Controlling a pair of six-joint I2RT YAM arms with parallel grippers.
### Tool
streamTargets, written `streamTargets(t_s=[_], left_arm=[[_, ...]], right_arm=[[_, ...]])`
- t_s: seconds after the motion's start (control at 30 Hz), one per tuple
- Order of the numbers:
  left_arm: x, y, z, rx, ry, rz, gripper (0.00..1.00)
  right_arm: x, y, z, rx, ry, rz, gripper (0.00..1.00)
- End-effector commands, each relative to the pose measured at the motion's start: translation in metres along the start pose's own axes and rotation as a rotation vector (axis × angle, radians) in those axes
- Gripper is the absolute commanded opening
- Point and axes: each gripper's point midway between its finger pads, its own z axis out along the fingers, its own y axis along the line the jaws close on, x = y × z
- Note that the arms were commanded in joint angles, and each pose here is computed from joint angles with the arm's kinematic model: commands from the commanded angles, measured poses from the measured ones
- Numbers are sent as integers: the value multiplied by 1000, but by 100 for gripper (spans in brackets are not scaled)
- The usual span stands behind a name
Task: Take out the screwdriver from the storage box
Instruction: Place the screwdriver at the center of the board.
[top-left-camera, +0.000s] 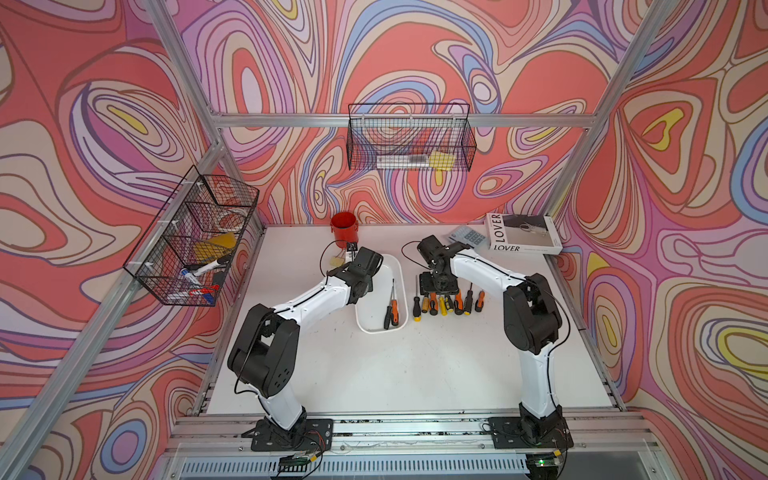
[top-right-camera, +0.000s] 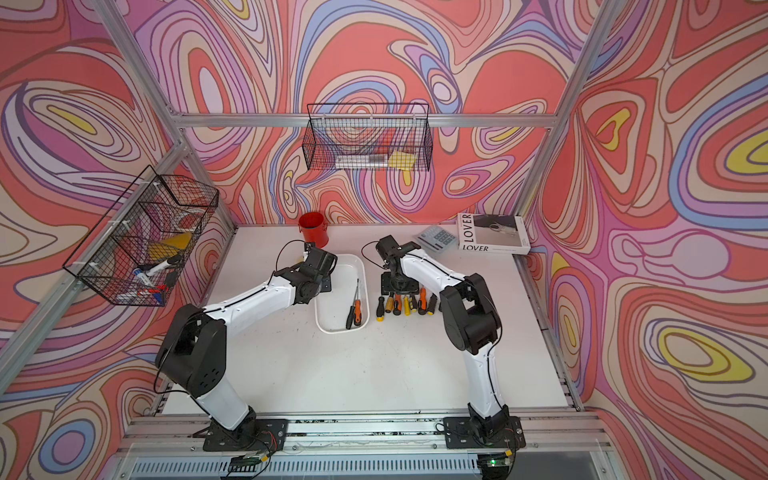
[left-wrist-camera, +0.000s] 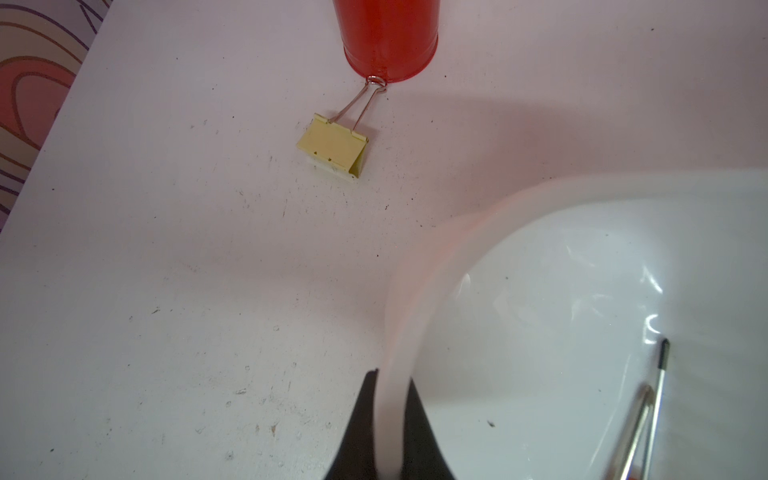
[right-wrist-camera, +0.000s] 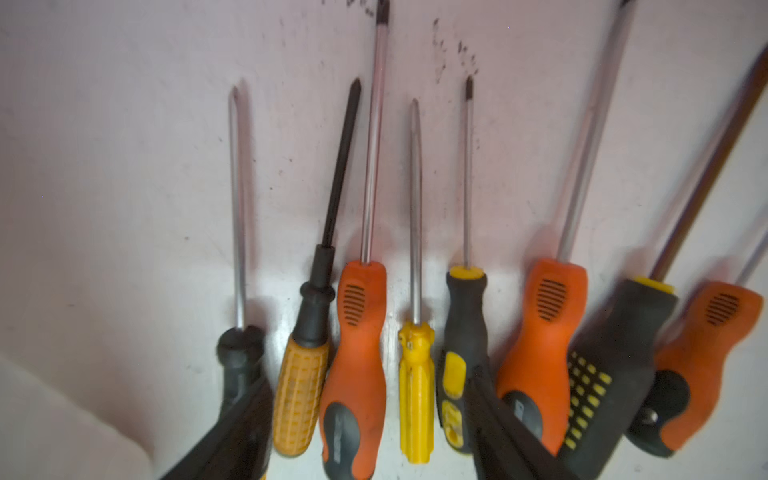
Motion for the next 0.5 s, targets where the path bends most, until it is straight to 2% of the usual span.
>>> streamTargets(t_s=[0.0,0.23,0.47], left_arm=[[0,11,-4,-36,1,8,0],[0,10,-4,-34,2,9,0],[-1,10,-4,-32,3,-2,0]], right_arm=[[-20,11,-51,-103,-142,12,79],[-4,59,-89,-309,-181,-35,80],[30,116,-101,-417,-142,-139,80]])
